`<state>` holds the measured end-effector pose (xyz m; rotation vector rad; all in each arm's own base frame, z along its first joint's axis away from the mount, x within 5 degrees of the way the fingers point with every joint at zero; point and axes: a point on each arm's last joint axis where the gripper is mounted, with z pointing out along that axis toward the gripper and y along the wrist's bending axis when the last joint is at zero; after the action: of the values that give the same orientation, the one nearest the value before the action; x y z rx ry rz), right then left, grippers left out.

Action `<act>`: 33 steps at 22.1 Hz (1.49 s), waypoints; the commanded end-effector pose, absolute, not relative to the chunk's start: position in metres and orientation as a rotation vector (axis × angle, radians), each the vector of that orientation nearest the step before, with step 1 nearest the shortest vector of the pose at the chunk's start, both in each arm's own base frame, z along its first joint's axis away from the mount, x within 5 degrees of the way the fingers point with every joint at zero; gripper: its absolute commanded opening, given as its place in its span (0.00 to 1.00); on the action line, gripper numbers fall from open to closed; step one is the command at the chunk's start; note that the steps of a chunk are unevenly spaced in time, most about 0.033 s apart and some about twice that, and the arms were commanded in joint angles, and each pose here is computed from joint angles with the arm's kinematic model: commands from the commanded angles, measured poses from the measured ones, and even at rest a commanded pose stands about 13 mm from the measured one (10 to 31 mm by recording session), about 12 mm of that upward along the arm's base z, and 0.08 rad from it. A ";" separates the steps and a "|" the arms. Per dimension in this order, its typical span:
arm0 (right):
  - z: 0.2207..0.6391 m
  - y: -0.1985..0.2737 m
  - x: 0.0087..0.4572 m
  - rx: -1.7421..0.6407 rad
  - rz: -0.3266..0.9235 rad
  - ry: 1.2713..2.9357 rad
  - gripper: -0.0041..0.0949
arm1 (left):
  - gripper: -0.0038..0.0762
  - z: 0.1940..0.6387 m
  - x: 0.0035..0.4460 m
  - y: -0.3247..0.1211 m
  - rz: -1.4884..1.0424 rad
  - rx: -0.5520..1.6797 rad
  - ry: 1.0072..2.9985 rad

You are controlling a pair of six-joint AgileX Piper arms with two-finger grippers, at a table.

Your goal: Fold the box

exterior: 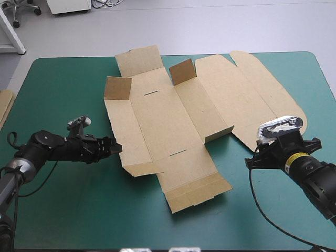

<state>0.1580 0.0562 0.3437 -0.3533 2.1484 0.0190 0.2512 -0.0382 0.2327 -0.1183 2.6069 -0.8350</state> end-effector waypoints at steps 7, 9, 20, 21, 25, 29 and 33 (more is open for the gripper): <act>0.360 0.058 0.161 -0.371 0.028 2.052 0.49 | 0.58 0.214 0.249 -0.052 -1.181 -0.257 2.355; 0.360 0.058 0.161 -0.371 0.028 2.052 0.49 | 0.56 0.208 0.252 -0.052 -1.183 -0.260 2.365; 0.359 0.058 0.161 -0.370 0.031 2.052 0.49 | 0.04 0.198 0.255 -0.065 -1.191 -0.190 2.394; 0.359 0.058 0.161 -0.370 0.031 2.052 0.48 | 0.04 0.199 0.255 -0.065 -1.184 -0.176 2.396; 0.360 0.058 0.161 -0.372 0.026 2.050 0.48 | 0.04 0.211 0.256 -0.069 -1.210 0.013 2.439; 0.360 0.058 0.161 -0.373 0.025 2.047 0.48 | 0.04 0.230 0.262 -0.068 -1.148 0.176 2.475; 0.360 0.058 0.161 -0.375 0.025 2.043 0.46 | 0.04 0.253 0.267 -0.066 -1.071 0.369 2.533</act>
<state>0.1580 0.0563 0.3440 -0.3567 2.1466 0.0188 0.2689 -0.0618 0.2198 0.1832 2.5557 -1.0587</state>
